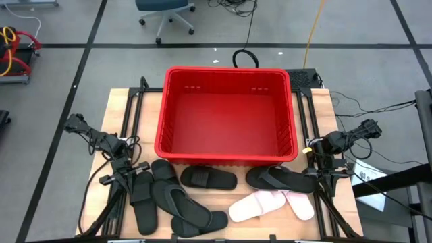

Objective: Pick and place slides into bin

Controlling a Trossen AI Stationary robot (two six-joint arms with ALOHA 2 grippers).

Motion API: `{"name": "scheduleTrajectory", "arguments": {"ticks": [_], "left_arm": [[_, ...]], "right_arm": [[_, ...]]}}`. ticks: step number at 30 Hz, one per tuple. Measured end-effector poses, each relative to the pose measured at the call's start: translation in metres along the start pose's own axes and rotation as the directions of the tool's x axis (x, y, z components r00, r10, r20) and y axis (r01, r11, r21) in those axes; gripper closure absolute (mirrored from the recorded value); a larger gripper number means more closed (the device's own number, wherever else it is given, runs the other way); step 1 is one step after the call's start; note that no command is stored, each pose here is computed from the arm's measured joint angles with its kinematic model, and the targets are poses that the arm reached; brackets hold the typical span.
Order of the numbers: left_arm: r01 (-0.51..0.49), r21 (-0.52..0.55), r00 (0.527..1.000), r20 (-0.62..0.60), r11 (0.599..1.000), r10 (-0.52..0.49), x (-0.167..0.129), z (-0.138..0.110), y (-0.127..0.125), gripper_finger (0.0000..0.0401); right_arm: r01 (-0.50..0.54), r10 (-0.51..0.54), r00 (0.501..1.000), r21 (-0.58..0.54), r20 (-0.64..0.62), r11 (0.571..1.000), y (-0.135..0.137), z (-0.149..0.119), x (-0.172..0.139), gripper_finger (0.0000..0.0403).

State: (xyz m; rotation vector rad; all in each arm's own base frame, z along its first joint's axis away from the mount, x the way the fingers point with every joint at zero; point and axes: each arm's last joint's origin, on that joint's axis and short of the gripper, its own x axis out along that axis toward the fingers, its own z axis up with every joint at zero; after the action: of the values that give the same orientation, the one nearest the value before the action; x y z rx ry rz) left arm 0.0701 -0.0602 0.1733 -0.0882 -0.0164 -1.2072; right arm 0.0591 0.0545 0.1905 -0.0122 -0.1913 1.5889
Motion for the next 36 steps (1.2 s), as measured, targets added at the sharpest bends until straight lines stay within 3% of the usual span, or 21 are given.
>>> {"name": "scheduleTrajectory", "arguments": {"ticks": [17,27,36], "left_arm": [[0.0,0.0,1.0,0.0,1.0,0.0,0.0,0.0,0.0,0.0377],[0.0,0.0,1.0,0.0,1.0,0.0,0.0,0.0,0.0,0.0377],[0.0,0.0,1.0,0.0,1.0,0.0,0.0,0.0,0.0,0.0377]], "right_arm": [[-0.001,0.001,1.0,-0.016,0.007,1.0,0.0002,0.0013,0.0,0.0403],[0.006,-0.006,1.0,0.03,0.007,1.0,0.0,0.0013,0.0,0.0403],[0.242,-0.239,0.969,-0.075,0.057,0.967,-0.0065,0.0041,-0.0009,0.0403]]}}
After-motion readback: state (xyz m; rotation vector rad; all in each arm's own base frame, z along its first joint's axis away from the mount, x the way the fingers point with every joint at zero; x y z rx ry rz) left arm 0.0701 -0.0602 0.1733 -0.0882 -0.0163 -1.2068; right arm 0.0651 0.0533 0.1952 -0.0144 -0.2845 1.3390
